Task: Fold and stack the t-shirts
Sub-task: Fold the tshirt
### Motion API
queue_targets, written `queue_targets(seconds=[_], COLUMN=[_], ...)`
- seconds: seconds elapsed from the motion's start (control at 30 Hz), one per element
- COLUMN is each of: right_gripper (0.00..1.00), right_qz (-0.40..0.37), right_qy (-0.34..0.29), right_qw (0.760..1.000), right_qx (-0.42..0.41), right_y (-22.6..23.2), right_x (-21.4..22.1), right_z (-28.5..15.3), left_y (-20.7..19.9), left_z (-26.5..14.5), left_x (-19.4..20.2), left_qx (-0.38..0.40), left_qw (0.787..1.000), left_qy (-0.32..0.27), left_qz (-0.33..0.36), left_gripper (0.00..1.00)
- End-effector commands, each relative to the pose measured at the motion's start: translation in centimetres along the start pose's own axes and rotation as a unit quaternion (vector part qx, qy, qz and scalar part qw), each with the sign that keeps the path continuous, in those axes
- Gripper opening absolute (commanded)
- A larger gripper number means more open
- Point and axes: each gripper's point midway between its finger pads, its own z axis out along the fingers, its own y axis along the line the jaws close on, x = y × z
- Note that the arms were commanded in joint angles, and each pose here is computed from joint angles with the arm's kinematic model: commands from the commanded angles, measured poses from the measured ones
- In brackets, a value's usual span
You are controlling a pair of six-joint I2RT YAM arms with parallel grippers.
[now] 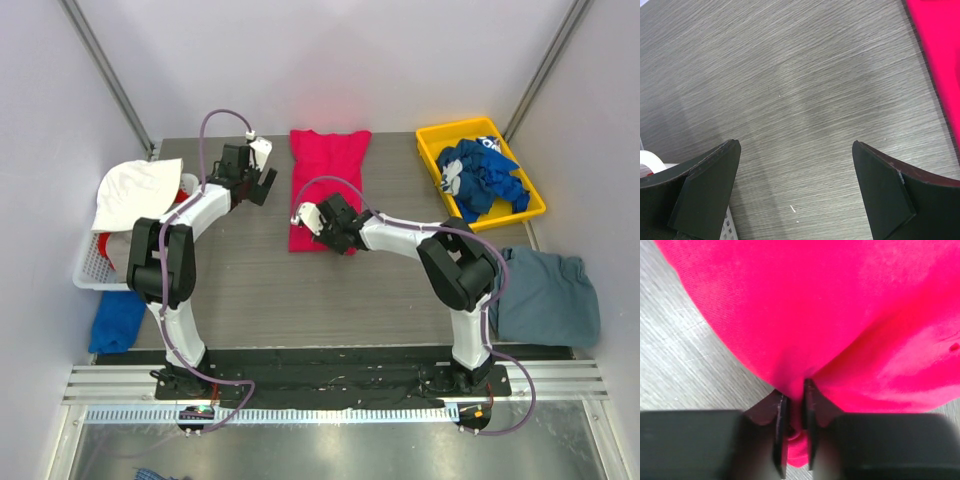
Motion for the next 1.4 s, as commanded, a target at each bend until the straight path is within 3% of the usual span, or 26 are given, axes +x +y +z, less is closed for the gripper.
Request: queue_targets(seconds=[0.0, 0.1, 0.27, 0.53, 0.67, 0.83, 1.1, 1.37], right_gripper=[0.08, 0.01, 0.01, 0.01, 0.01, 0.01, 0.01, 0.01], right_qz=[0.011, 0.000, -0.020, -0.078, -0.087, -0.093, -0.097, -0.083], right_qy=[0.029, 0.027, 0.022, 0.017, -0.001, -0.031, -0.040, -0.026], right_qw=[0.995, 0.993, 0.985, 0.942, 0.930, 0.941, 0.982, 0.992], right_qx=[-0.096, -0.119, -0.170, -0.325, -0.356, -0.323, -0.159, -0.087], right_y=[3.9, 5.2, 8.3, 16.8, 18.6, 17.5, 9.9, 4.7], right_x=[1.8, 1.7, 1.5, 0.7, -0.3, -2.0, -4.4, -5.2], right_z=[-1.3, -3.4, -8.2, -17.1, -20.4, -21.8, -19.2, -16.5], left_y=[1.2, 1.3, 1.4, 1.5, 1.6, 1.4, 1.1, 0.8], left_z=[-0.8, -0.9, -1.2, -2.3, -3.0, -3.1, -3.1, -3.4], left_x=[-2.1, -2.3, -2.4, -2.0, -1.8, -1.3, -1.1, -0.5], left_qx=[-0.013, -0.013, -0.014, -0.011, -0.013, -0.013, -0.005, 0.001], left_qw=[0.999, 0.999, 0.999, 1.000, 1.000, 1.000, 1.000, 1.000], left_qy=[-0.031, -0.032, -0.032, -0.024, -0.023, -0.018, -0.015, -0.014], left_qz=[0.003, 0.003, 0.000, 0.004, 0.005, 0.007, 0.007, 0.010], left_gripper=[1.00, 1.00, 1.00, 1.00, 1.00, 1.00, 1.00, 1.00])
